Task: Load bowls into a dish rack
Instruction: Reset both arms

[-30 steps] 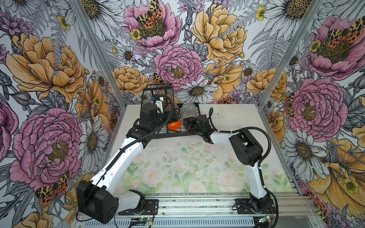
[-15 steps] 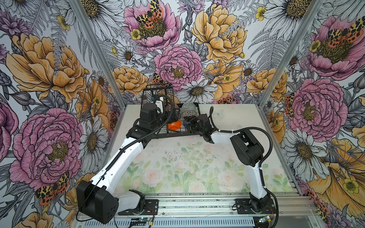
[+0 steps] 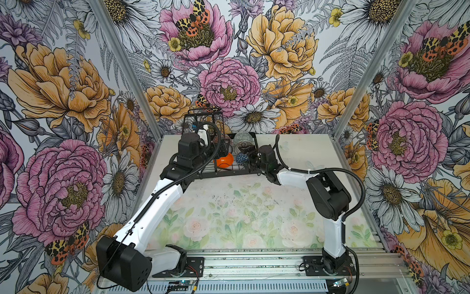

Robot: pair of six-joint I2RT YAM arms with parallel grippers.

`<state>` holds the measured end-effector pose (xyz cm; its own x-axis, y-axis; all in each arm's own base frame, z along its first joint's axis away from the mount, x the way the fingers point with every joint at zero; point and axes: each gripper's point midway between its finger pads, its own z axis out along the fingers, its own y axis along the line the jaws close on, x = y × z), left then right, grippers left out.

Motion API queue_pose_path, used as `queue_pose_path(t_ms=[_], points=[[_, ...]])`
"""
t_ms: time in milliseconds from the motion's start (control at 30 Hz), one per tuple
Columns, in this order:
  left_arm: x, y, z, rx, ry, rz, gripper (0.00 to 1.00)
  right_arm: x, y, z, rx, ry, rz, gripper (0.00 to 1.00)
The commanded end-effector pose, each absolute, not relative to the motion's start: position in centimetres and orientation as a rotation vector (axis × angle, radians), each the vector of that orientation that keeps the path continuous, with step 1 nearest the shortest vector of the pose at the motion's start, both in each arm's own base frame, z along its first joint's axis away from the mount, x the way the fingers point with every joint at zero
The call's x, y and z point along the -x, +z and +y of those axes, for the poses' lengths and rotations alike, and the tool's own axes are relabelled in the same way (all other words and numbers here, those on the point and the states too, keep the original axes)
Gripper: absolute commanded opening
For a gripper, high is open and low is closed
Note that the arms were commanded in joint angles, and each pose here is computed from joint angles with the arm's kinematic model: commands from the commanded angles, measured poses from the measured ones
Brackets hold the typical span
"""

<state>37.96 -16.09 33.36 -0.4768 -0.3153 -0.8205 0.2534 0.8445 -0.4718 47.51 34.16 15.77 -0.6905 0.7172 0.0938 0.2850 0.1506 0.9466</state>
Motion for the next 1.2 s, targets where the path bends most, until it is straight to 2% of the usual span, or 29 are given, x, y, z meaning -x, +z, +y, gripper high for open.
queue_pose_path(t_ms=[0,233,667,900,1167], points=[[-37.6,34.1,-14.6,0.07,-0.61,1.925,0.99,-47.3,19.1,33.0,-0.885,1.546,1.998,0.91],[-37.8,34.1,-13.5,0.093,-0.552,1.916,0.99,-46.3,22.6,30.7,-0.803,1.514,1.96,0.99],[-36.1,33.1,-6.0,0.337,-0.516,1.894,0.99,-42.8,28.8,21.7,-0.688,1.346,1.902,0.99],[-34.1,31.7,-0.1,0.51,-0.338,1.818,0.99,-40.5,29.4,15.7,-0.577,1.037,1.953,0.99],[-29.8,28.6,6.9,0.753,0.022,1.617,0.99,-37.5,28.8,6.6,-0.532,0.544,1.855,0.99]])
